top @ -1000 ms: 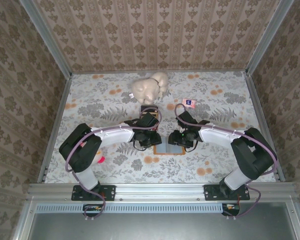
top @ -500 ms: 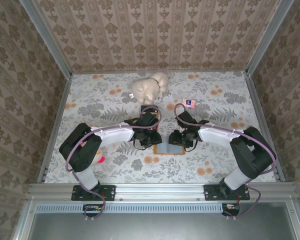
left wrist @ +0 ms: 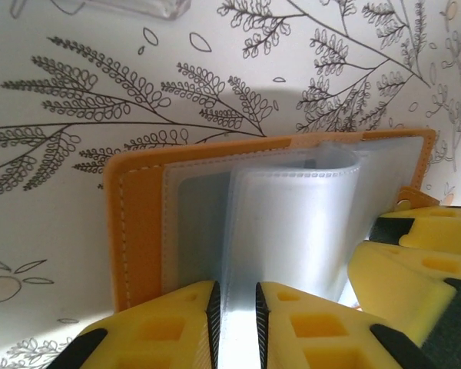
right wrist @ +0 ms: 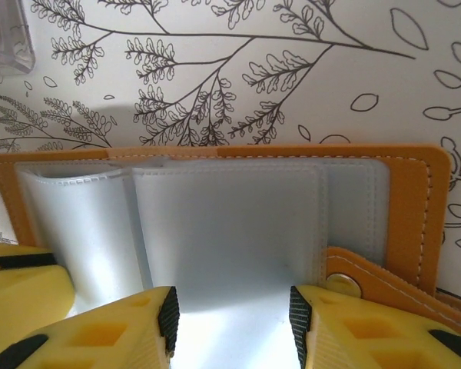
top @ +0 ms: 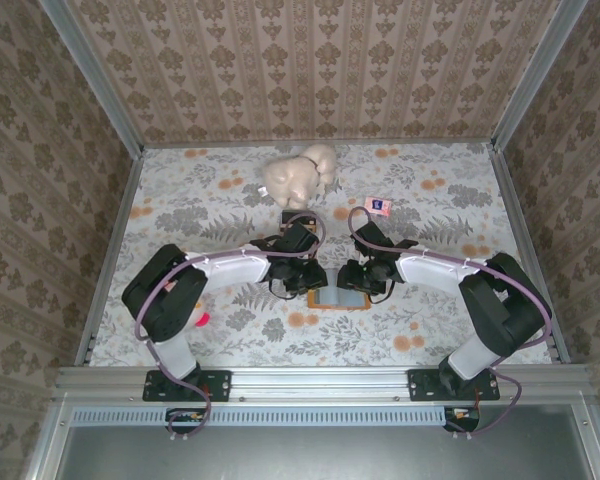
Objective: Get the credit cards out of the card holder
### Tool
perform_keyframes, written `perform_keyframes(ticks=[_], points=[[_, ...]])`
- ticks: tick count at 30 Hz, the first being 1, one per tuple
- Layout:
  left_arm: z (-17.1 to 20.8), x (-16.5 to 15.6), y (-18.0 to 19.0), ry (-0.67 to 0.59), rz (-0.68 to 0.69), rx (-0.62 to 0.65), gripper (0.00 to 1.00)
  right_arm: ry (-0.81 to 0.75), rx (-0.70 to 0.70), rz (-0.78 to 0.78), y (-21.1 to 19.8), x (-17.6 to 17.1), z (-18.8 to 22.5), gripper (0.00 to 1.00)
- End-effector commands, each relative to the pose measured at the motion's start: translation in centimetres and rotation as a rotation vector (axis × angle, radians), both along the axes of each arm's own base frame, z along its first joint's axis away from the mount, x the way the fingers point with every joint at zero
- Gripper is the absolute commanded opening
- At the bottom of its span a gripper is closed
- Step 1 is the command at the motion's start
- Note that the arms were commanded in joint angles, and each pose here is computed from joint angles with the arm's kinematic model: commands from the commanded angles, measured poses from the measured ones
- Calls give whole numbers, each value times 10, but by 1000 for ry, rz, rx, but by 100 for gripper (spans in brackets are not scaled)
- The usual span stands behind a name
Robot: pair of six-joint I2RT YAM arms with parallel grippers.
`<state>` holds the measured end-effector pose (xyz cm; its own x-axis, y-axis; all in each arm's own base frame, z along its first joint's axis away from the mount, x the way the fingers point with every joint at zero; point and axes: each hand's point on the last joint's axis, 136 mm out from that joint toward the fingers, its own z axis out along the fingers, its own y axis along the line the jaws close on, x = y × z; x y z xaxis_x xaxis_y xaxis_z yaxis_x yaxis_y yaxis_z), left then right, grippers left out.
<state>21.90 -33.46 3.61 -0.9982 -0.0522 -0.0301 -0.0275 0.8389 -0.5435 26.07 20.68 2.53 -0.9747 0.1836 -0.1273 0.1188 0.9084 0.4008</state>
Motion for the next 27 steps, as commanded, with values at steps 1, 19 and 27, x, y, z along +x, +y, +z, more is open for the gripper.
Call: perform_keyframes(ticks=[1,19,27], points=[[2,2,-14,13,-10,-42,23,84,-65,-8,-12,-18,-24,39],[9,5,-42,12,-45,-135,24,-97,42,-37,-12,-10,14,31],[2,3,-42,25,-46,-128,17,-98,147,41,4,-21,18,38]])
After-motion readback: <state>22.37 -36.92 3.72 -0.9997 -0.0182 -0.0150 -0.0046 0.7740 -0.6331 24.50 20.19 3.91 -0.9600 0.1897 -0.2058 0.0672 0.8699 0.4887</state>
